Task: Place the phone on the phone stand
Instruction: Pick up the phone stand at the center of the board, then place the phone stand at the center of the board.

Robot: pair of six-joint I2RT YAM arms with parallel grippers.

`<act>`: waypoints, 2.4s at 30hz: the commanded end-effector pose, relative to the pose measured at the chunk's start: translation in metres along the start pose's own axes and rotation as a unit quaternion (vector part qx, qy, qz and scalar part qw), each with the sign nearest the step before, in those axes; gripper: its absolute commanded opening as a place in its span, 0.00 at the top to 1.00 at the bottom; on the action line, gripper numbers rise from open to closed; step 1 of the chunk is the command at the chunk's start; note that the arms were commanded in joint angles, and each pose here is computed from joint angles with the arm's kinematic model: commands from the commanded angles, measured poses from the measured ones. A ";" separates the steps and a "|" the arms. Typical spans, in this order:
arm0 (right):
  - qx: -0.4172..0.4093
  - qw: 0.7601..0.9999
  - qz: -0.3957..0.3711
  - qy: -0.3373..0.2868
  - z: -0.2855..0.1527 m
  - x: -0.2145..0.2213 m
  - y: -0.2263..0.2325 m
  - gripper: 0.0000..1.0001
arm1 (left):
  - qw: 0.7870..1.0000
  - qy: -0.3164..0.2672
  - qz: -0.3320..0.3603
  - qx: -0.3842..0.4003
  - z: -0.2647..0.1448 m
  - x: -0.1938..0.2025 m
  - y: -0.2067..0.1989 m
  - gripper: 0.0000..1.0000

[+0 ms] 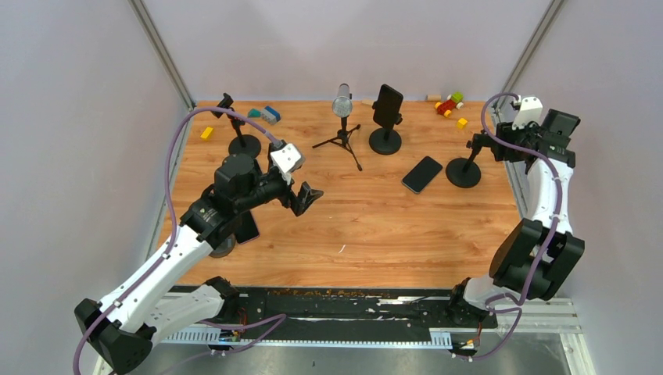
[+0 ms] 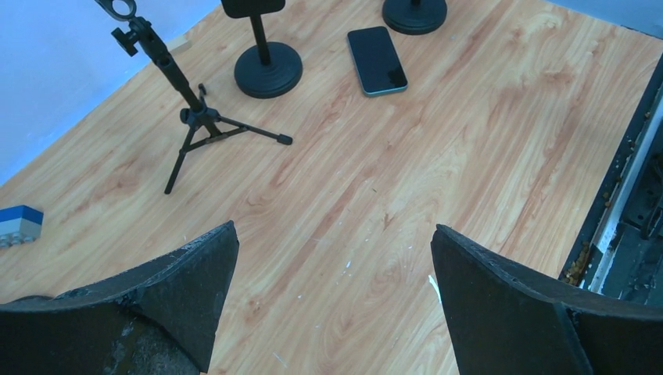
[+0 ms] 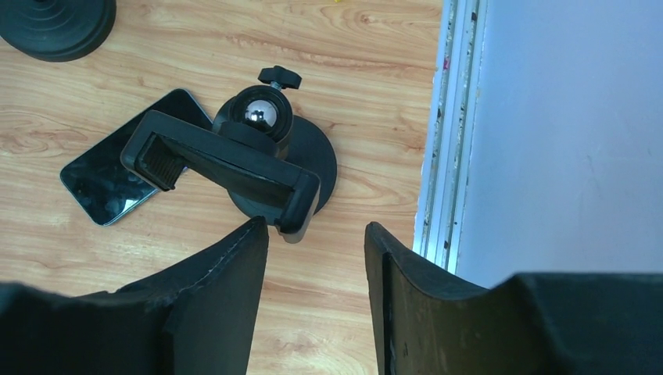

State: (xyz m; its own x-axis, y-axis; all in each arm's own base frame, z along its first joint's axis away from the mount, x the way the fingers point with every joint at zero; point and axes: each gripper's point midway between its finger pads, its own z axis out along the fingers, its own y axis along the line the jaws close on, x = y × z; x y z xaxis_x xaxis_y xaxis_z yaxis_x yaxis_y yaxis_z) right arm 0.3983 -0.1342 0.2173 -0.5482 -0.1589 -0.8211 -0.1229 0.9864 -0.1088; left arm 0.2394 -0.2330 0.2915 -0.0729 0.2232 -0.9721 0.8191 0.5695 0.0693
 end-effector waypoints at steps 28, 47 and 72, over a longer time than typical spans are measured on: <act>-0.049 0.997 0.000 -0.066 -0.019 -0.053 0.011 1.00 | 1.000 -0.018 0.019 -0.010 -0.003 -0.007 0.004 0.00; -0.124 0.979 -0.026 -0.159 -0.111 -0.100 0.102 1.00 | 0.999 -0.020 0.018 -0.018 -0.004 -0.009 0.007 0.00; -0.405 0.875 -0.177 -0.199 -0.142 -0.065 0.381 1.00 | 0.988 0.006 0.085 0.126 0.001 0.021 -0.036 0.00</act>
State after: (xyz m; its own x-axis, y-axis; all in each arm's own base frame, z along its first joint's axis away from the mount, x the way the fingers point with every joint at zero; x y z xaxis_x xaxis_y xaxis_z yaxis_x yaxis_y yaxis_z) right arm 0.2561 0.2147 0.2638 -0.2306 -0.3562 -0.9055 -0.8456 0.5338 0.0053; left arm 0.2208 -0.2440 0.2795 0.0274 0.2845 -0.9583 0.9000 0.4101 0.1475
